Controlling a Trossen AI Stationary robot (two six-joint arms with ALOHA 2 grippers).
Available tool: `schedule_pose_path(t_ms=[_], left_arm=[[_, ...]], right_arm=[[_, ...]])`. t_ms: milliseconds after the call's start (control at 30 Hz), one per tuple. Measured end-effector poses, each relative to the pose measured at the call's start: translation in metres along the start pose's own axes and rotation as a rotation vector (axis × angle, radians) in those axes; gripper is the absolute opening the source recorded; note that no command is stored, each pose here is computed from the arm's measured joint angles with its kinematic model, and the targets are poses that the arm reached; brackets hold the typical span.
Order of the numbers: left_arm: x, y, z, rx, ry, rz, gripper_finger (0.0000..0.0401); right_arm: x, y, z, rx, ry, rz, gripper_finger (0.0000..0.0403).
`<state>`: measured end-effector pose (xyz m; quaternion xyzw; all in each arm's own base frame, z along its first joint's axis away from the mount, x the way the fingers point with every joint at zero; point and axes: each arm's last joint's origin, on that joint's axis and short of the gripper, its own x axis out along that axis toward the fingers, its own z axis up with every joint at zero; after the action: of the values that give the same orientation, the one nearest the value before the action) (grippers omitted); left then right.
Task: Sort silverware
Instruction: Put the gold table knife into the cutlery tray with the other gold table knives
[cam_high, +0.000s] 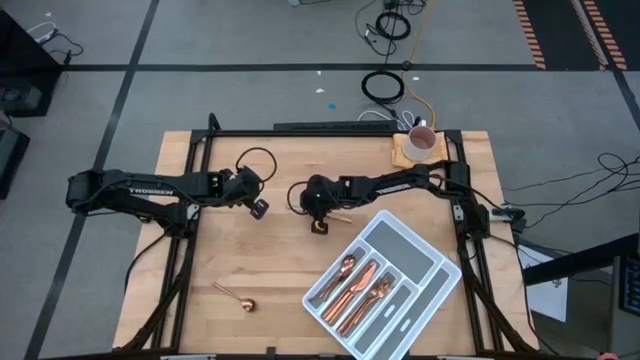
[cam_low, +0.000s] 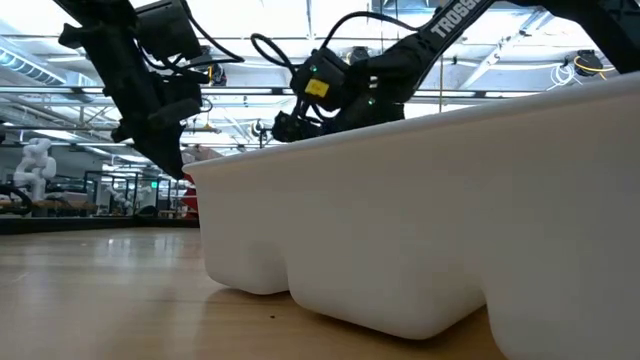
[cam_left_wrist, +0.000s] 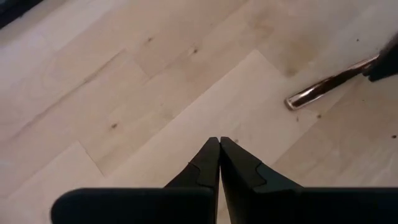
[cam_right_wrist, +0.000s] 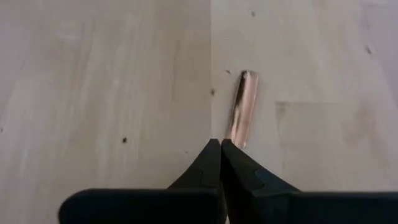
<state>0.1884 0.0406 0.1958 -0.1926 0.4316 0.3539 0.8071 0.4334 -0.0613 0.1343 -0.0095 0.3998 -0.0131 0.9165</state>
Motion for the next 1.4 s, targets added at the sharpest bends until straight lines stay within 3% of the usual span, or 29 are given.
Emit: schedule_pose_path(t_ms=[233,333,533,667,800,1000,1400], left_arm=[[0.000,0.000,0.000,0.042,0.000,0.002,0.0020],[0.000,0.000,0.000,0.042,-0.001,0.003,0.0020],[0.000,0.000,0.000,0.045,0.001,0.004,0.0020],[0.000,0.000,0.000,0.052,0.001,0.004,0.0020],[0.000,0.000,0.000,0.071,-0.001,0.002,0.0020],[0.000,0.000,0.000,0.071,0.000,0.003,0.0020],[0.000,0.000,0.000,0.074,0.000,0.001,0.0020]], right_arm=[[-0.001,-0.007,-0.001,0.042,0.003,0.023,0.0019],[-0.001,-0.010,-0.001,0.079,-0.002,0.052,0.0065],[0.006,-0.002,-0.013,0.094,0.054,0.007,0.0194],[0.010,0.008,-0.020,0.118,0.076,0.014,0.0244],[0.008,0.013,-0.022,0.118,0.117,-0.054,0.0255],[0.004,0.018,-0.041,0.161,0.289,-0.066,0.0256],[-0.001,0.021,-0.058,0.220,0.327,-0.084,0.0256]])
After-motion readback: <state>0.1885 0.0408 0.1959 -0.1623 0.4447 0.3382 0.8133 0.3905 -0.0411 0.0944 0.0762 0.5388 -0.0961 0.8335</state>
